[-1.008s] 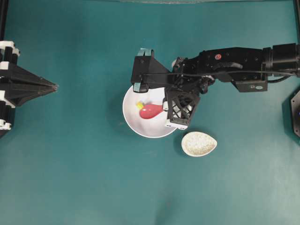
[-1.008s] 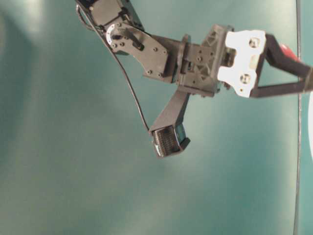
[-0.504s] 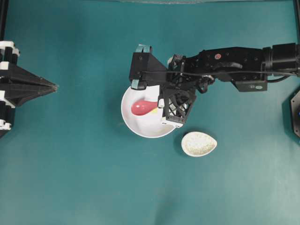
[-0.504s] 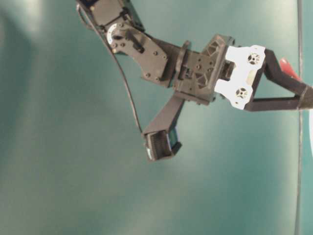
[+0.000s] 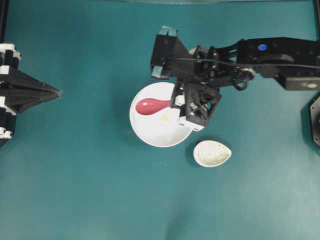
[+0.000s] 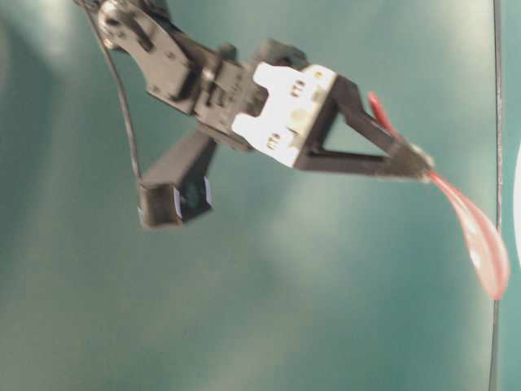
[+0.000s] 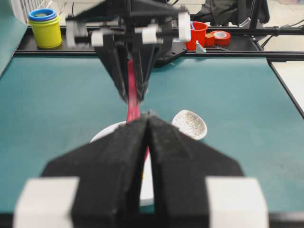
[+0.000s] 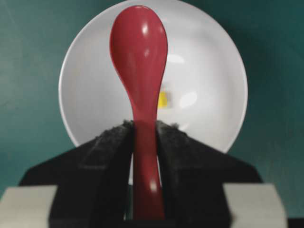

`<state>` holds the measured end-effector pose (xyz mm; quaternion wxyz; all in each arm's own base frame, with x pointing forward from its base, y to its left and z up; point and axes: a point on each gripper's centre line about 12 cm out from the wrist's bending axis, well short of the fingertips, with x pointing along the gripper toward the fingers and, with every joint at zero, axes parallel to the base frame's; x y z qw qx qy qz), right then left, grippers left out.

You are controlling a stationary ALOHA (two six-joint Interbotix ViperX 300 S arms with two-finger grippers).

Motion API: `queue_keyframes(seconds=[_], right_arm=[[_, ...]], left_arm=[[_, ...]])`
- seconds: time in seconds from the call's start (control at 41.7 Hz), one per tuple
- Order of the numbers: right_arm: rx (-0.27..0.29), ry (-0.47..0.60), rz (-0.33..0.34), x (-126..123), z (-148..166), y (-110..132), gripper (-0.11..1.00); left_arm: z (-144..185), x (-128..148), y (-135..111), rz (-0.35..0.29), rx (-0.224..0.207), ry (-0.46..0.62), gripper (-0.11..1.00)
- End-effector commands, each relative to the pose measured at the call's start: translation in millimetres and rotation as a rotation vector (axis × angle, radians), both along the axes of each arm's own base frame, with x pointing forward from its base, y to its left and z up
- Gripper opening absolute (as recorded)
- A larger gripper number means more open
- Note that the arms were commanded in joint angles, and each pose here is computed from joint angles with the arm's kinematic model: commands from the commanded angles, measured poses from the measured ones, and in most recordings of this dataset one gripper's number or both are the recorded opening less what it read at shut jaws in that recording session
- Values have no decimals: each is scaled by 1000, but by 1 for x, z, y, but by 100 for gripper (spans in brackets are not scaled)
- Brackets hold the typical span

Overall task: Scoop the yellow hexagonal prism block from the bowl with a spoon using the right arm.
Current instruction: 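Lower the spoon into the bowl beside the yellow block, then sweep the spoon bowl under the yellow block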

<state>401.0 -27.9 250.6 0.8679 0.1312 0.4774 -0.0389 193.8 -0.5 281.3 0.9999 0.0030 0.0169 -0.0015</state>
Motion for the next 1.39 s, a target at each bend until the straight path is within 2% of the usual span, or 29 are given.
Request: queue_keyframes(seconds=[0.0, 0.288, 0.552, 0.936, 1.104, 1.368], right_arm=[[8, -32, -17, -9, 20, -1, 22], [74, 110, -95, -30, 17, -6, 22], [103, 241, -121, -39, 15, -11, 22], [124, 431, -93, -18, 19, -15, 22], [136, 532, -80, -9, 7, -16, 22], [141, 567, -76, 3, -4, -18, 22]], left_arm=[[8, 3, 0, -2, 0, -17, 0], [9, 3, 0, -2, -3, -20, 0], [9, 3, 0, -2, -2, -20, 0], [8, 3, 0, 0, -3, -17, 0], [8, 3, 0, 0, -3, -17, 0], [7, 3, 0, -2, 1, -15, 0]])
